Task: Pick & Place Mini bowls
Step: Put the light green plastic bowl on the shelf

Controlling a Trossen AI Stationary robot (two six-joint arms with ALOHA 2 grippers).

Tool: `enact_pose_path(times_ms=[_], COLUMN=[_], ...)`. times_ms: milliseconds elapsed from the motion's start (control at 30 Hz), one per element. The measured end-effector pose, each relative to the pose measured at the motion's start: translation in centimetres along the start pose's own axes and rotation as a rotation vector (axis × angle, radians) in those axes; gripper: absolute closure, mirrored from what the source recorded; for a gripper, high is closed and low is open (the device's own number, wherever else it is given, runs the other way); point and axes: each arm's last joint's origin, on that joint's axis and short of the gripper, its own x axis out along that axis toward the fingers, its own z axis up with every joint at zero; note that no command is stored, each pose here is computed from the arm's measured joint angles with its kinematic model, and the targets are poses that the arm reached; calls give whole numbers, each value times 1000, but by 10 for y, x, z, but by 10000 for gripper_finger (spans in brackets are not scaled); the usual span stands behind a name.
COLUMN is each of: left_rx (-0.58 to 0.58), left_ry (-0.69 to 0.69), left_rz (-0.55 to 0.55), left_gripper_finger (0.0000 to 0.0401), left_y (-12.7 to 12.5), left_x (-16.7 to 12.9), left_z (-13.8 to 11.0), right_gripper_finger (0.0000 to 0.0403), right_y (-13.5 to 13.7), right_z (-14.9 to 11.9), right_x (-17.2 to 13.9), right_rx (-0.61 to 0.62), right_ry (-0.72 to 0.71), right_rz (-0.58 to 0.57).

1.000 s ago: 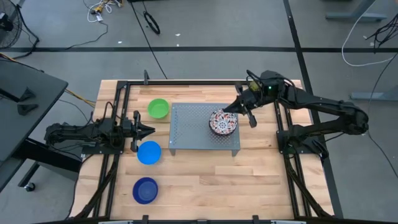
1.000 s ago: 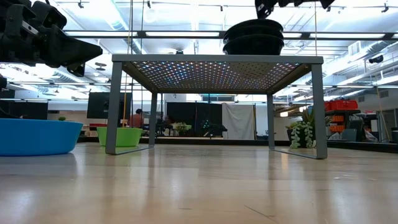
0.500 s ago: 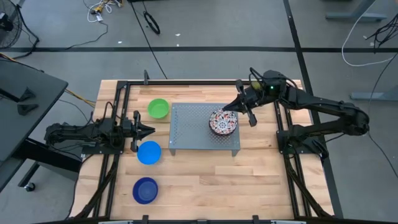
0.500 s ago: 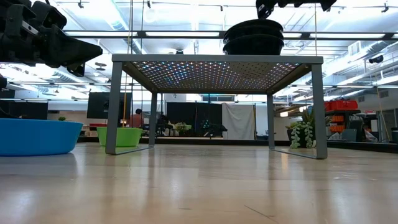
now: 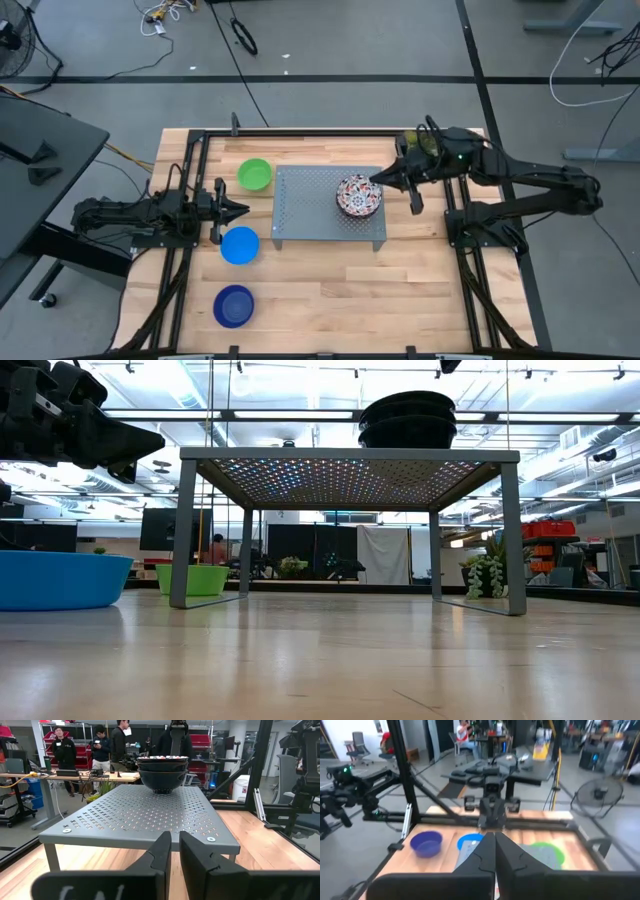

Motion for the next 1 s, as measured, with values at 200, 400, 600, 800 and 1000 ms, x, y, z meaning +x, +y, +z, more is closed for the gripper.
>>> enact_pose_path(times_ms=[200,400,600,800,1000], left_rx=[0,0,0,0,0], left_ry=[0,0,0,0,0], left_rz=[0,-1,0,-1,-1], left_gripper_finger=[357,357,357,357,357], left_y=[0,0,0,0,0], left_x=[0,0,0,0,0], left_z=[0,0,0,0,0], right_gripper_finger=[403,403,403,403,403], right_y=[13,19,19,18,18], right_z=[-2,-2,-26,-54,-69], right_x=[2,4,6,-6,-26], right_rx=[0,-9,43,45,31], right_ry=[28,24,-96,-105,-134], right_rz=[18,20,17,-36,-72])
